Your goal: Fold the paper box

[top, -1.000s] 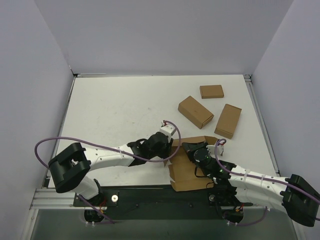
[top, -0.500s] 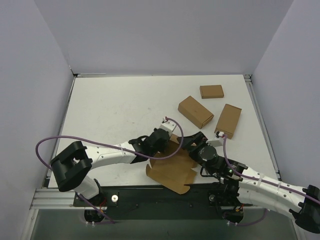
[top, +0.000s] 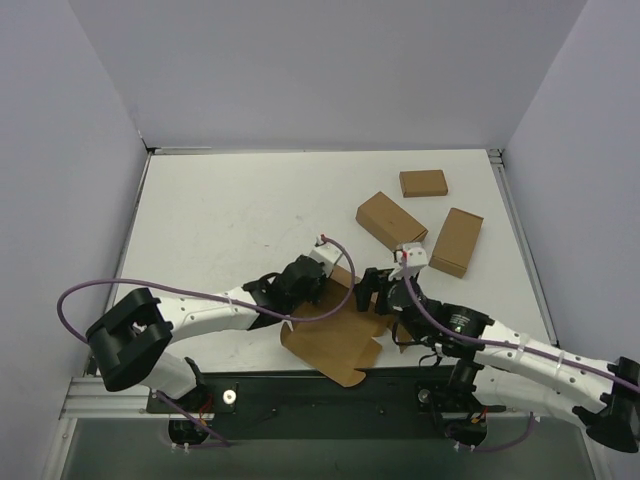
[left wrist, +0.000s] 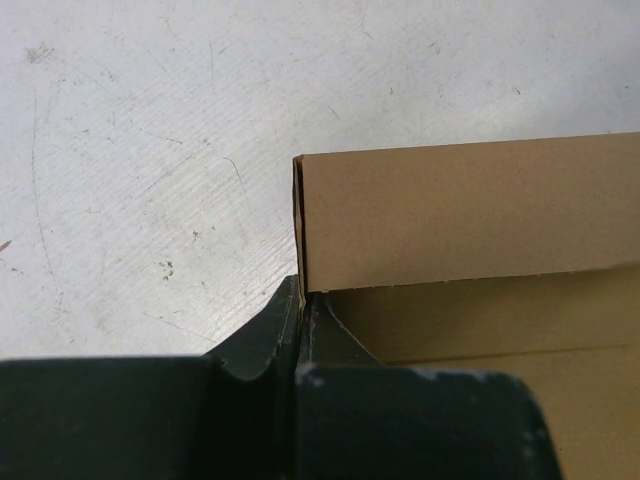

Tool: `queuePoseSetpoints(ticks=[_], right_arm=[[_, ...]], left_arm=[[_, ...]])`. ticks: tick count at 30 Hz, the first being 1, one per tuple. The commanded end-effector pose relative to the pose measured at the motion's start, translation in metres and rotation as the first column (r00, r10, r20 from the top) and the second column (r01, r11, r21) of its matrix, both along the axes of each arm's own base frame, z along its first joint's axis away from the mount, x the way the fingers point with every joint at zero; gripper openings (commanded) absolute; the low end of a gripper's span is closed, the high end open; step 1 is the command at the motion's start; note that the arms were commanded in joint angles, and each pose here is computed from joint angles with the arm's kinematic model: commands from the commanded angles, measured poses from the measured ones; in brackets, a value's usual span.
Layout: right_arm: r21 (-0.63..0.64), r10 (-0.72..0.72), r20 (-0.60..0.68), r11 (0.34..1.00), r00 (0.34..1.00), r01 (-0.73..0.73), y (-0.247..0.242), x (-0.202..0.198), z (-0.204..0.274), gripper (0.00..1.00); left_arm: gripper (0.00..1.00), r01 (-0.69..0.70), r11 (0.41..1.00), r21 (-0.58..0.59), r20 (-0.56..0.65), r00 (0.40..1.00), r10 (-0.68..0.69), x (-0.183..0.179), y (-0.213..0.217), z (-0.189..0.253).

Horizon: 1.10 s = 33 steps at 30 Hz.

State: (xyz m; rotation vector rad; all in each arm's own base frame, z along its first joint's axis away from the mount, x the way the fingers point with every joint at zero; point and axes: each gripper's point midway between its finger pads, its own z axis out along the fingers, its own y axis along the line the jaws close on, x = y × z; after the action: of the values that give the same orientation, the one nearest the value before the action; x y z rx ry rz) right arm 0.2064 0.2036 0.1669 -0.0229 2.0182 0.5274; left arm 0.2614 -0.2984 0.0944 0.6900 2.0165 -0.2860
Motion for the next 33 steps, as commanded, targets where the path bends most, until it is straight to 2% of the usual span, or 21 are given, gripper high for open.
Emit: queuePoseSetpoints(ticks=[1,3,6,10,18,19,20,22,23,26,28,30,33], right_arm=[[-0.325,0.037,0.092,0.946,0.995,-0.005,-0.014,0.002,-0.023,0.68],[-0.373,0.037,0.123,0.928,0.992,0.012,-0.015,0.003,-0.027,0.7],[-0.425,0.105,0.111,0.904,0.988,-0.048,-0.006,0.001,-0.038,0.74],[-0.549,0.117,0.13,0.835,0.985,-0.027,-0.005,0.004,-0.044,0.75],[-0.713,0.116,0.189,0.699,0.975,0.055,0.003,0.01,-0.052,0.69],[-0.726,0.097,0.209,0.682,0.973,0.088,0.0,0.012,-0.049,0.65],[-0.732,0.087,0.222,0.673,0.971,0.107,0.0,0.014,-0.045,0.55],[-0.766,0.072,0.261,0.623,0.963,0.161,0.0,0.015,-0.042,0.41],[-0.795,0.08,0.26,0.583,0.962,0.167,-0.001,0.015,-0.04,0.27],[-0.86,0.088,0.297,0.458,0.951,0.226,-0.005,0.016,-0.04,0.05],[-0.881,0.1,0.304,0.409,0.947,0.239,0.001,0.017,-0.042,0.0],[-0.892,0.106,0.313,0.375,0.944,0.254,0.003,0.018,-0.042,0.0],[-0.89,0.1,0.325,0.368,0.94,0.269,0.005,0.018,-0.041,0.0]], left_arm=[[0.0,0.013,0.998,-0.056,0.051,0.999,-0.01,0.006,-0.004,0.016],[0.0,0.011,0.997,-0.071,0.065,0.998,-0.006,0.006,-0.001,0.018],[0.0,0.02,0.996,-0.09,0.083,0.996,-0.013,0.004,0.002,0.019],[0.0,0.03,0.994,-0.107,0.096,0.995,-0.02,0.003,0.003,0.021],[0.0,0.057,0.991,-0.125,0.05,0.997,-0.051,-0.003,-0.003,0.018],[0.0,0.057,0.991,-0.125,0.049,0.998,-0.051,-0.003,-0.002,0.017],[0.0,0.056,0.99,-0.128,0.051,0.997,-0.05,-0.004,-0.002,0.018],[0.0,0.052,0.989,-0.136,0.049,0.998,-0.045,-0.004,0.0,0.017],[0.0,0.056,0.989,-0.139,0.047,0.998,-0.05,-0.005,-0.001,0.016],[0.0,0.05,0.983,-0.175,0.032,0.998,-0.045,-0.005,-0.005,0.021],[0.0,0.04,0.98,-0.193,0.012,0.999,-0.038,-0.005,-0.006,0.024],[0.0,0.014,0.972,-0.235,-0.013,1.0,-0.017,-0.003,-0.009,0.032],[0.0,-0.021,0.964,-0.267,-0.072,0.997,0.002,-0.004,-0.01,0.031]])
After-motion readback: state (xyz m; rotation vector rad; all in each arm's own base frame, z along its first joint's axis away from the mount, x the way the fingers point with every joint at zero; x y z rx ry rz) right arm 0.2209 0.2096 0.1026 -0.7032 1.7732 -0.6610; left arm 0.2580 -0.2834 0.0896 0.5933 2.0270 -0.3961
